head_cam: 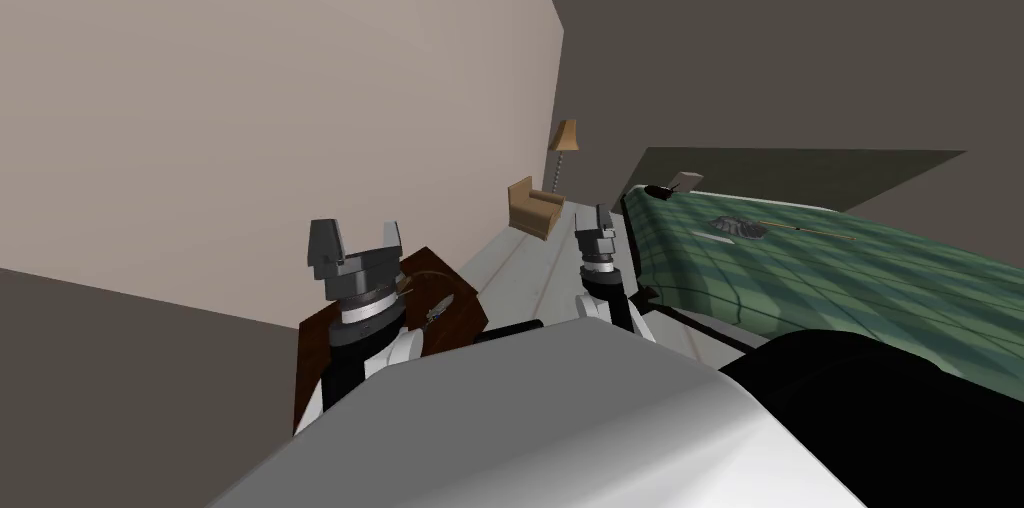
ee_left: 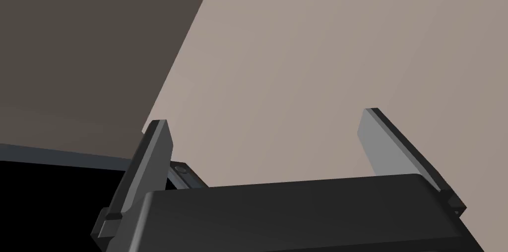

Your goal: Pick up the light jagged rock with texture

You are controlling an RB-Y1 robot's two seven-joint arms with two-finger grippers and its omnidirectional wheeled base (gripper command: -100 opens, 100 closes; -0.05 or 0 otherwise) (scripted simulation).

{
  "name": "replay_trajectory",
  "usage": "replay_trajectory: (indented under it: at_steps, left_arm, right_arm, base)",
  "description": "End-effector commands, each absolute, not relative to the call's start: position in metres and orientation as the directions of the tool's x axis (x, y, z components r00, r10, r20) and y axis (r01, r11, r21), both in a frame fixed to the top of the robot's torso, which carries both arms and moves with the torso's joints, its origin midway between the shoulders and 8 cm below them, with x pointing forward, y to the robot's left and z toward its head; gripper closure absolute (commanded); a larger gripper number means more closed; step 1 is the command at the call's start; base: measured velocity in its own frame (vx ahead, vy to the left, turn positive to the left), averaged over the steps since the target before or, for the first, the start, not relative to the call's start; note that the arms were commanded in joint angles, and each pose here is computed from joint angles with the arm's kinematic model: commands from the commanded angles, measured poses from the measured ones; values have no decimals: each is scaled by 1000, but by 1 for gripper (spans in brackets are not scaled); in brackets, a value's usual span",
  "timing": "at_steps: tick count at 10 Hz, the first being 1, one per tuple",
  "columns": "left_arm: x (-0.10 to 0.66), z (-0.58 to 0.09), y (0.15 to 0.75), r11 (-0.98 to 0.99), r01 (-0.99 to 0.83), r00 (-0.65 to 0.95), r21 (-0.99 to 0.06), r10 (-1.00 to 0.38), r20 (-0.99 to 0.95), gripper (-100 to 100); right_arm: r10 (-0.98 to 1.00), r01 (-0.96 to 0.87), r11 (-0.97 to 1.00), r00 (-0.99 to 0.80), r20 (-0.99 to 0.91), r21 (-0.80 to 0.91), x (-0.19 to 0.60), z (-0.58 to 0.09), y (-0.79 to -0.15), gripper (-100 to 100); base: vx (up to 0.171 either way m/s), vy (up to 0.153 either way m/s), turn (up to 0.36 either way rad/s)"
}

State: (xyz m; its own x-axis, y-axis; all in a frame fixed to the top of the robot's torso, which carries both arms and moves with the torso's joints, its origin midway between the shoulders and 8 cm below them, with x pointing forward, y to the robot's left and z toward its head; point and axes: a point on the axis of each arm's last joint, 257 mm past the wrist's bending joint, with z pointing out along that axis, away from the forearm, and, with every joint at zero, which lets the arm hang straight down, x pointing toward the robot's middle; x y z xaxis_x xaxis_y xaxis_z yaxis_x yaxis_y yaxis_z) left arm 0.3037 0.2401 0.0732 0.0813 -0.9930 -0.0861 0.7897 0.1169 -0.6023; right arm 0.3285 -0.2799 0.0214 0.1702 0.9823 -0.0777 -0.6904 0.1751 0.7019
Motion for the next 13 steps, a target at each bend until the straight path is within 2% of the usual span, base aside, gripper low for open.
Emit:
replay_trajectory:
  at_steps: [1,7,13]
  left_arm:
    - [312,65,240,104,775,55,-623,-994,-97,-100]
    - [365,14,259,45,656,-25,-753,-996,-81,-100]
    - [414,-40,293,-13,504,-38,-864,-999,-7,-100]
  right_arm:
    - [982,-690,175,170,-78,702,328,21,-280,0]
    - [982,-690,175,170,-78,702,328,21,-280,0]
    - [982,-691,175,170,-78,702,328,21,-280,0]
  base:
    - [21,-30,-51]
    - [30,-73,-86]
    - [-10,-59,-91]
